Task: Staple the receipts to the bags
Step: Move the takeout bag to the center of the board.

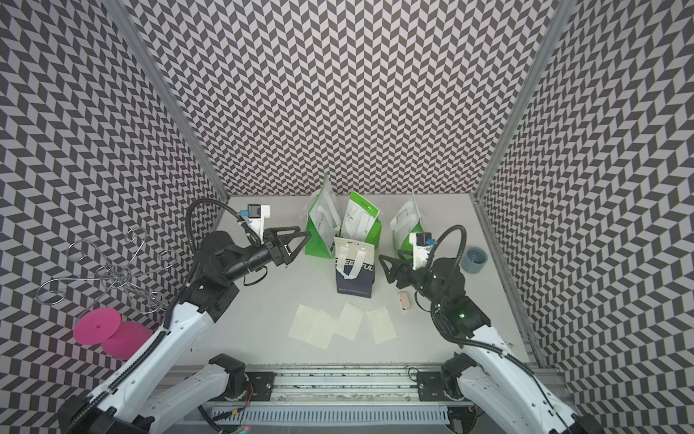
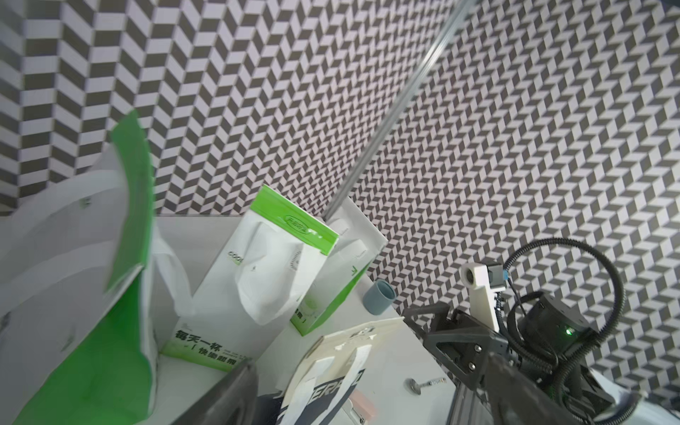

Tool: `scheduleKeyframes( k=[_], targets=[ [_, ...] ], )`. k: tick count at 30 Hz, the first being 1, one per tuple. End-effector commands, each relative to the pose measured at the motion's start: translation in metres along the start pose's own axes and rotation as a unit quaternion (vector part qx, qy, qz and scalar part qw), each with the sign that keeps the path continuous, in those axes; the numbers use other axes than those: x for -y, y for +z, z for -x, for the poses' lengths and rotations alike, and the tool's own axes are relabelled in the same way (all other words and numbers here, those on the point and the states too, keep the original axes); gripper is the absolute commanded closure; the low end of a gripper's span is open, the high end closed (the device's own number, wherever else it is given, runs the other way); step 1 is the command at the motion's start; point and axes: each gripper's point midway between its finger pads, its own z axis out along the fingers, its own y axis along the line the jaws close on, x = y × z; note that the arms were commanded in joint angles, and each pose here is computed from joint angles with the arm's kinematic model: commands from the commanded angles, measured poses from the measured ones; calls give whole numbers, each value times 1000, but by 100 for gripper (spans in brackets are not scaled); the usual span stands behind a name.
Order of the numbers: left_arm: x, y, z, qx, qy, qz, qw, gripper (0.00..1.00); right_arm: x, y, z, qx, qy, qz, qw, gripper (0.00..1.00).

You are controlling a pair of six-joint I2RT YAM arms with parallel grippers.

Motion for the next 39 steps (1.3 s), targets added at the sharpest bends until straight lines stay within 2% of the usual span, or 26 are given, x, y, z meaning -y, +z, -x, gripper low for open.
scheduleKeyframes(
  k=[1,8,14,19,26,32,39],
  targets=[
    [1,22,-19,-53,29,-11,998,5,-22,2,12,13,-41,48,998,30],
    [-6,58,-23,-84,22,-17,996,9,-33,24,8,-11,-64,69,996,40],
    [-10,67,-28,-95,16,-25,995,11,-33,42,4,-21,-70,78,994,59],
    [-11,67,-35,-105,9,-30,994,14,-35,52,2,-29,-82,91,992,70],
    [-10,46,-30,-86,13,6,996,14,-46,73,-2,-46,-100,139,984,80],
    [-15,18,-23,-63,15,52,997,14,-51,94,-5,-54,-100,157,981,82],
    [-10,-11,-15,-33,10,69,997,13,-51,116,-6,-57,-104,154,981,80]
  ],
)
